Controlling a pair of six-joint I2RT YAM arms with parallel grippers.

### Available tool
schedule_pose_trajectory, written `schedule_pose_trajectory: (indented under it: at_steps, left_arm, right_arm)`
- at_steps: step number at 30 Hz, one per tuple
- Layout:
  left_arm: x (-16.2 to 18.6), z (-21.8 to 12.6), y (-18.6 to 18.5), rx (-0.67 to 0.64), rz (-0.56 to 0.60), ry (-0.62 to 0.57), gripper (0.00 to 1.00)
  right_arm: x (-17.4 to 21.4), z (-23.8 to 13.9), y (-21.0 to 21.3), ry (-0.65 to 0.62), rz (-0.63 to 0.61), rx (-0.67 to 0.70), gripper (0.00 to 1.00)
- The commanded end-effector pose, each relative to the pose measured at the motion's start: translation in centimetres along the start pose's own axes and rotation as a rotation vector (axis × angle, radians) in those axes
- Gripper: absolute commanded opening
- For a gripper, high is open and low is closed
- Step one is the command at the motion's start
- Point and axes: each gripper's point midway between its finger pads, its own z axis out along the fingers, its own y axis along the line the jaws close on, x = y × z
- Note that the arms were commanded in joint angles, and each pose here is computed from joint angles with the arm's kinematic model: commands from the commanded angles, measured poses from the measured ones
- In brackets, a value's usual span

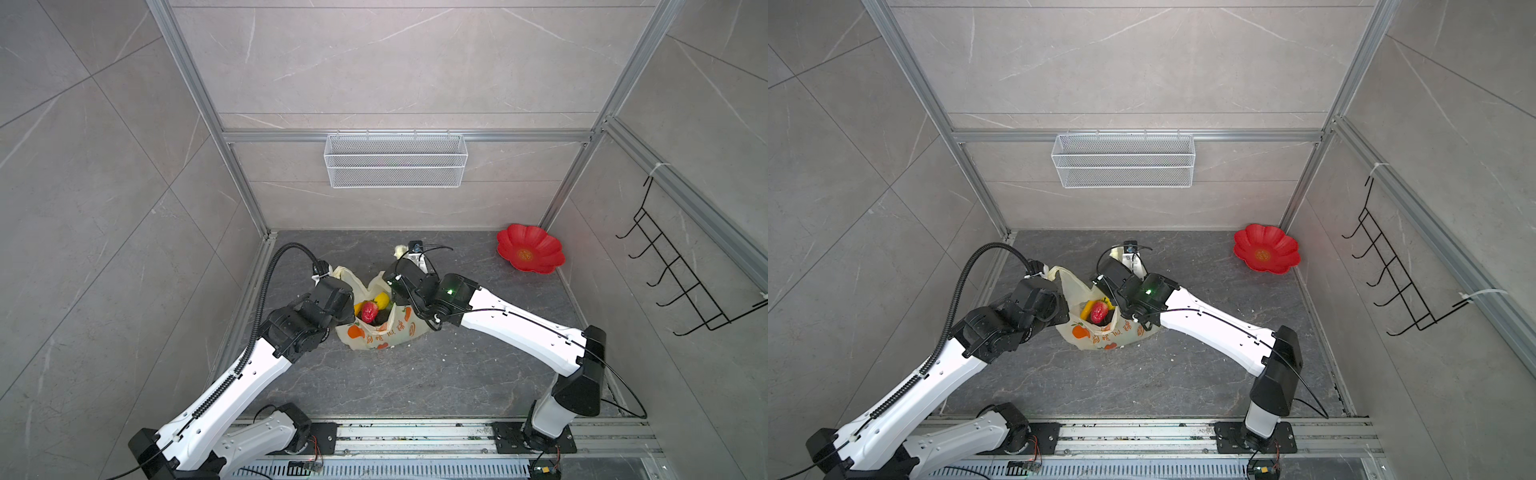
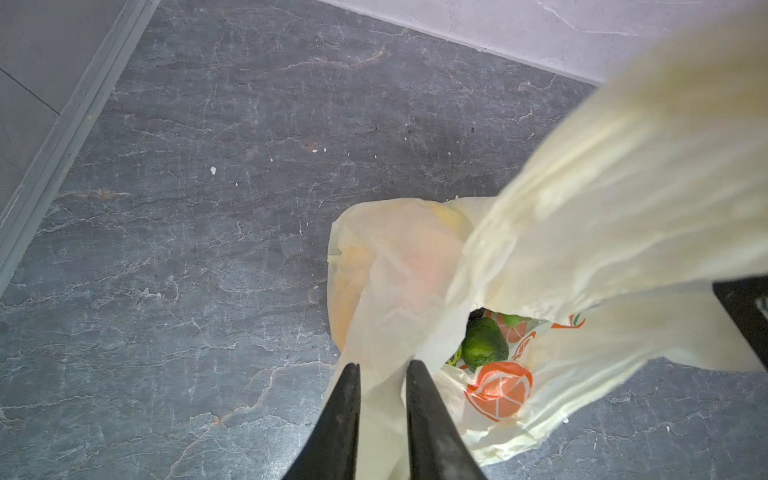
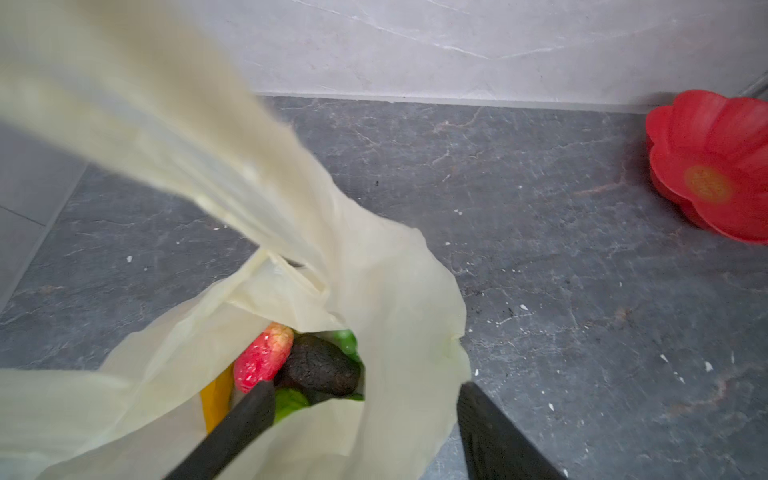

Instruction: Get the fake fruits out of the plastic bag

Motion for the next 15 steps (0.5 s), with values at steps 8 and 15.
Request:
schedule_pose_trajectory:
  at_steps: [8,15]
  left_arm:
    - [-2.7,2.2,0.7,0.064,-0.145,0.007,0.09]
    - [-10.5,5.3,0.4,0.159,-0.310,-0.023,0.00]
  right_arm:
    - [-1.8,1.3,-2.9,0.029,0.265,-0.212,0.22]
    - [-9.4,3.3,-2.3,-0.014,0.395,-0.363,0.03]
